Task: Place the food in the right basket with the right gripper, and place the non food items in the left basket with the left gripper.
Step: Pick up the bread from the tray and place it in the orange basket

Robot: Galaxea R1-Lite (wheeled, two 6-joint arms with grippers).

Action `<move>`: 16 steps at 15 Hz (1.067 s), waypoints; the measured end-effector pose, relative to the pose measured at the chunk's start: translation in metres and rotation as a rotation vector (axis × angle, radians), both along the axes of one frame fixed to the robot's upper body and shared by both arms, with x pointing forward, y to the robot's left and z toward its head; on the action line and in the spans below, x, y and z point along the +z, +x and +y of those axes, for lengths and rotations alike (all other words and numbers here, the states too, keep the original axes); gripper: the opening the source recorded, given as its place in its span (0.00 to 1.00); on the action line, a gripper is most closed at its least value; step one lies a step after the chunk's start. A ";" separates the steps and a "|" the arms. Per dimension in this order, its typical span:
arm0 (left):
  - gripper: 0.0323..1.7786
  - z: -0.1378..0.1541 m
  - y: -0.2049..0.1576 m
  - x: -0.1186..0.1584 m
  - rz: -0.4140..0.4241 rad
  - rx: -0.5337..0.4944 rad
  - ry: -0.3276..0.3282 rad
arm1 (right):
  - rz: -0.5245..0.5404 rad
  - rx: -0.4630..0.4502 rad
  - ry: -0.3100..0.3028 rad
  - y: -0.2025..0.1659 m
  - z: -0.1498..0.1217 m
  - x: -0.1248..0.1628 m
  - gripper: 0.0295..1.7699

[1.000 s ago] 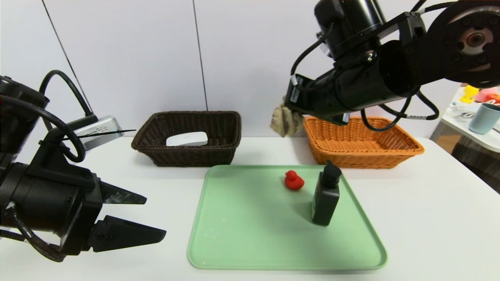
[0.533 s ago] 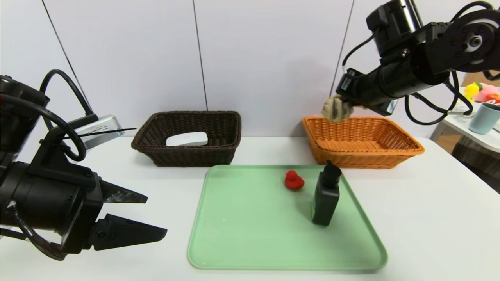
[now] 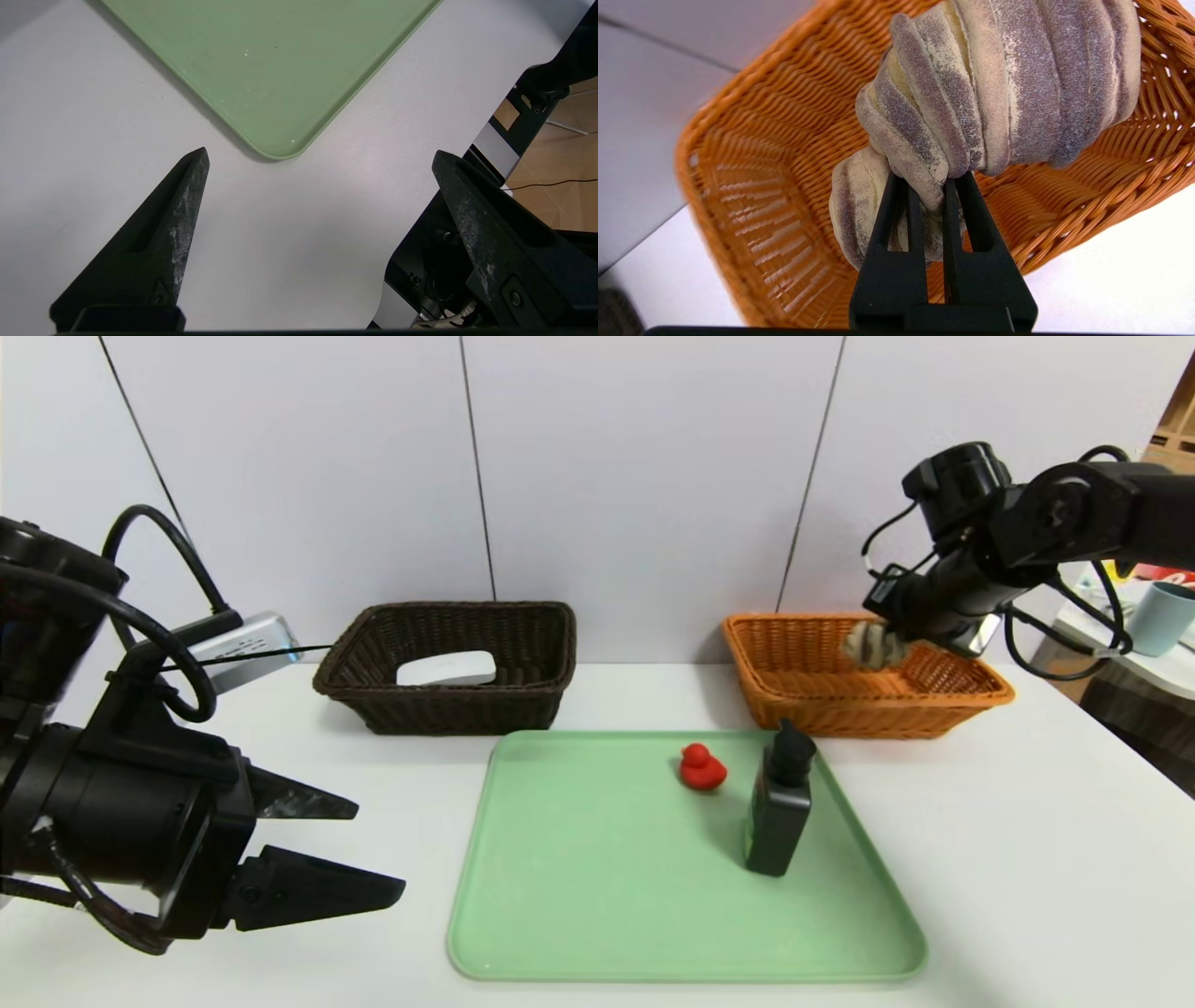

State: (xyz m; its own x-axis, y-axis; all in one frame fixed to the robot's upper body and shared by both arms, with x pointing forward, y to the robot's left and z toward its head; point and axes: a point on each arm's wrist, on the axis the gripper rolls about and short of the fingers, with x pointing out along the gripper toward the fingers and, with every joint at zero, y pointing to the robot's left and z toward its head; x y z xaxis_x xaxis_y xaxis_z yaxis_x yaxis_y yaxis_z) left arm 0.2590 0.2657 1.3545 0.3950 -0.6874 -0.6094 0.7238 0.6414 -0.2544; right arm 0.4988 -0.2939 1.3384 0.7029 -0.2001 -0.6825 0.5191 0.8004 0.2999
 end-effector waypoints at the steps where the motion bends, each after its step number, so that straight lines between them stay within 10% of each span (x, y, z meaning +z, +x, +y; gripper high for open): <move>1: 0.95 0.000 0.001 -0.001 0.003 0.001 0.001 | 0.017 -0.009 0.001 0.004 -0.003 -0.007 0.08; 10: 0.95 -0.001 0.004 -0.003 0.014 0.001 0.005 | 0.022 0.025 0.066 0.017 -0.010 -0.021 0.62; 16: 0.95 -0.002 0.001 0.000 0.003 -0.007 0.002 | -0.005 0.038 0.070 0.009 -0.007 -0.006 0.80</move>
